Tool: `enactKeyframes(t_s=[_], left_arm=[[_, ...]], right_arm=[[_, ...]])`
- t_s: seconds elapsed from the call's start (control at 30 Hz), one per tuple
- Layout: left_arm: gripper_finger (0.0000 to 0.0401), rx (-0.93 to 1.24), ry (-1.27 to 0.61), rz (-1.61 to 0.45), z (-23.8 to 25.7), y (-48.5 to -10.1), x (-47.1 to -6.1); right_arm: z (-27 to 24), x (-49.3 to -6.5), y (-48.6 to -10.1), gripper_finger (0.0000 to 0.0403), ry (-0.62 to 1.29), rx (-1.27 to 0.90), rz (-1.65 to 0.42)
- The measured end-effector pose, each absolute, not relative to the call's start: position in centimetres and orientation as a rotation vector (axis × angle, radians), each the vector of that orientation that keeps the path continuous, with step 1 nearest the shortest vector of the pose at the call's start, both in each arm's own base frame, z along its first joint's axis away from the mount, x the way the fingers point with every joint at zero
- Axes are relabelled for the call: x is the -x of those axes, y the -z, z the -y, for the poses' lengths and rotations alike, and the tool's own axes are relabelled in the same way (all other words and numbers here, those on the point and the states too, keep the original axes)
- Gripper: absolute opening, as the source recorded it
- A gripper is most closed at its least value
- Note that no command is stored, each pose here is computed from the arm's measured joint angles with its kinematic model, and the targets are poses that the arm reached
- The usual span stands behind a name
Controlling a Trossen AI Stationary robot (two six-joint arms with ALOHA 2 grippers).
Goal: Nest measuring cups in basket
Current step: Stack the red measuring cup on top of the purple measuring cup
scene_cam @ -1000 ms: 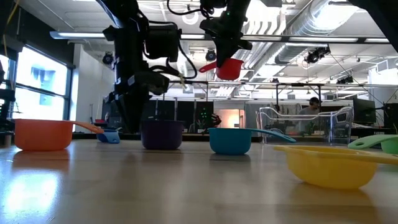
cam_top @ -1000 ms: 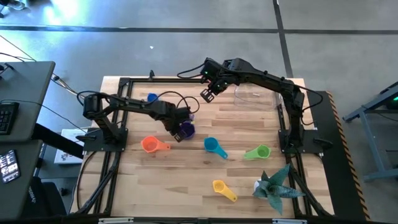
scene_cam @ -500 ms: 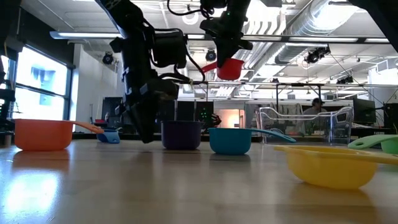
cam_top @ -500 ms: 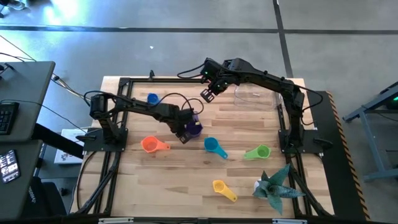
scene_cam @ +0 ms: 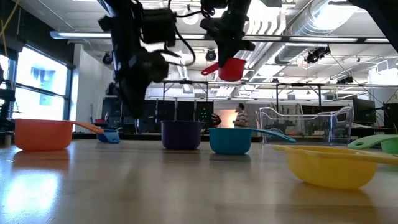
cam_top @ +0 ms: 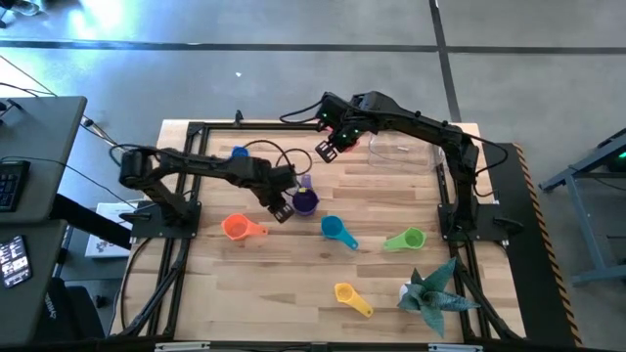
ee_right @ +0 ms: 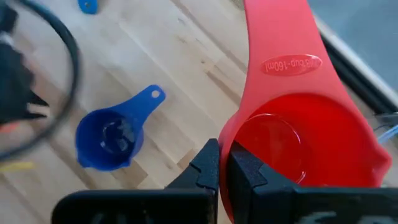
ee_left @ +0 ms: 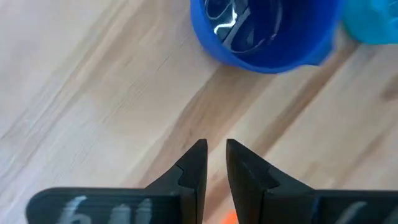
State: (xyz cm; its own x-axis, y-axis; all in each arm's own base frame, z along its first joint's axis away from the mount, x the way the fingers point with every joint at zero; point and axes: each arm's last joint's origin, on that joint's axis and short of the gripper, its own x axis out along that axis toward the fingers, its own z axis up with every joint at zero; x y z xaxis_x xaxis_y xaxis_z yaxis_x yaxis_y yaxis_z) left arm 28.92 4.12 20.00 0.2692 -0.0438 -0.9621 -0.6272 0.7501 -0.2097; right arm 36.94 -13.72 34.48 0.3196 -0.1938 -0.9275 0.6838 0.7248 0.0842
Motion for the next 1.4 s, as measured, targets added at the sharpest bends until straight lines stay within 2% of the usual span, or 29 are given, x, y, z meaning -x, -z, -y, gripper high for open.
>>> enactKeyframes(t_s=[0.37, 0.67, 1.13, 1.4], left_arm=[[0.0049, 0.637, -0.394, -0.917, -3.5, -28.5, -24.0], [0.0049, 0.420, -0.252, -0.711, -2.8, -33.3, -19.0], [0.0049, 0.314, -0.187, -0.563, -2.0, -35.9, -14.2], [0.0049, 0.316, -0.186, -0.589, -1.9, -35.8, -13.4]], right_arm=[[10.1, -38.1, -34.5, 0.0003, 0.606, -0.598, -1.093], [5.2, -39.5, -34.7, 0.0003, 0.810, -0.797, -0.917], [-1.6, -40.9, -35.0, 0.0003, 0.985, -0.996, -0.544], [-2.6, -43.2, -31.9, 0.0003, 1.024, -1.043, -0.517]])
